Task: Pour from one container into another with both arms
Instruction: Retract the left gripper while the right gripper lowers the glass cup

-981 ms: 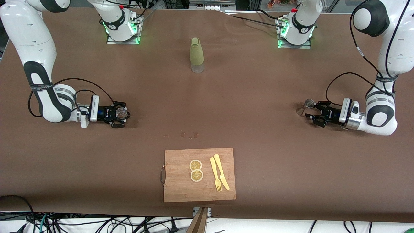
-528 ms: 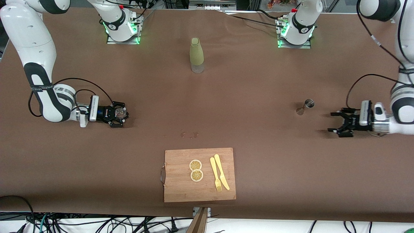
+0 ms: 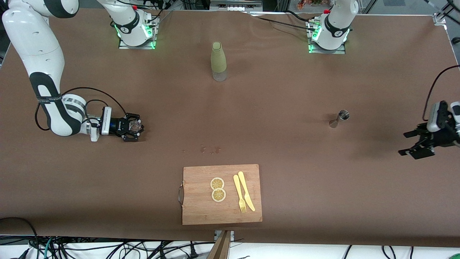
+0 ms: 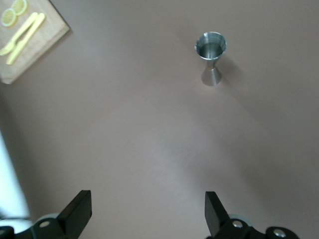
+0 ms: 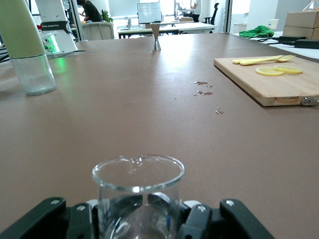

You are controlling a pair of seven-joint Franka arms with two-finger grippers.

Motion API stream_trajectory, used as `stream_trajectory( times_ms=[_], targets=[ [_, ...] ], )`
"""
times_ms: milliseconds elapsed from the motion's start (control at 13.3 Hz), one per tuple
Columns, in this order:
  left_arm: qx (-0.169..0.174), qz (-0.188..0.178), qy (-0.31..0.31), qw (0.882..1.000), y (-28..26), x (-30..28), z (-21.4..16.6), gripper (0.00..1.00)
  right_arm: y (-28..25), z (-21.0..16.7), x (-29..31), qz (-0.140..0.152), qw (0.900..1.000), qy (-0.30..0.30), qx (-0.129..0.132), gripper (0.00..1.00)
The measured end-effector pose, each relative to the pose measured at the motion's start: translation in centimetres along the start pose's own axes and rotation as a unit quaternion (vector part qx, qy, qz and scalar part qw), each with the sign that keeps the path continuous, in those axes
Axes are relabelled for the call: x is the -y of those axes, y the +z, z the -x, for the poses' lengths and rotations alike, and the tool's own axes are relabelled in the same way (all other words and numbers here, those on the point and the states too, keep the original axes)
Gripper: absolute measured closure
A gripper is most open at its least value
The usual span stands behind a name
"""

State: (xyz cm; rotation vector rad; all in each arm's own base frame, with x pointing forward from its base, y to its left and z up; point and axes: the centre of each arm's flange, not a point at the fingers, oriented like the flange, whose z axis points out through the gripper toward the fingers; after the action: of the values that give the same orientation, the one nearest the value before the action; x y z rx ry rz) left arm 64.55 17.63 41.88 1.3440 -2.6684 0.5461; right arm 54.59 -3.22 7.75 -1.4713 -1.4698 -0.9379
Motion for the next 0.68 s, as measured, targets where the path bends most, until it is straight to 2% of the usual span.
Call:
stream_trajectory(
  times_ms=[226,377,528,603,679],
  targets=[
    [0.078,0.014,0.001,0.997,-7.0,2.9,-5.4,0.0,0.0,0.1,0.0,0.001,1.0,0.001,0.002,0.85],
    [0.122,0.022,-0.039,0.991,-10.2,3.8,-8.4,0.0,0.0,0.2,0.0,0.001,1.0,0.002,0.003,0.81],
    [0.149,0.017,-0.093,0.984,-12.0,4.2,-10.2,0.0,0.0,0.4,0.1,0.001,1.0,0.004,0.003,0.78],
    [0.159,0.014,-0.128,0.979,-12.5,4.3,-10.9,0.0,0.0,0.6,0.2,0.001,1.0,0.005,0.003,0.72],
    [0.166,0.008,-0.172,0.971,-12.8,4.5,-11.5,0.0,0.0,0.7,0.2,0.001,1.0,0.006,0.003,0.61]
  ],
)
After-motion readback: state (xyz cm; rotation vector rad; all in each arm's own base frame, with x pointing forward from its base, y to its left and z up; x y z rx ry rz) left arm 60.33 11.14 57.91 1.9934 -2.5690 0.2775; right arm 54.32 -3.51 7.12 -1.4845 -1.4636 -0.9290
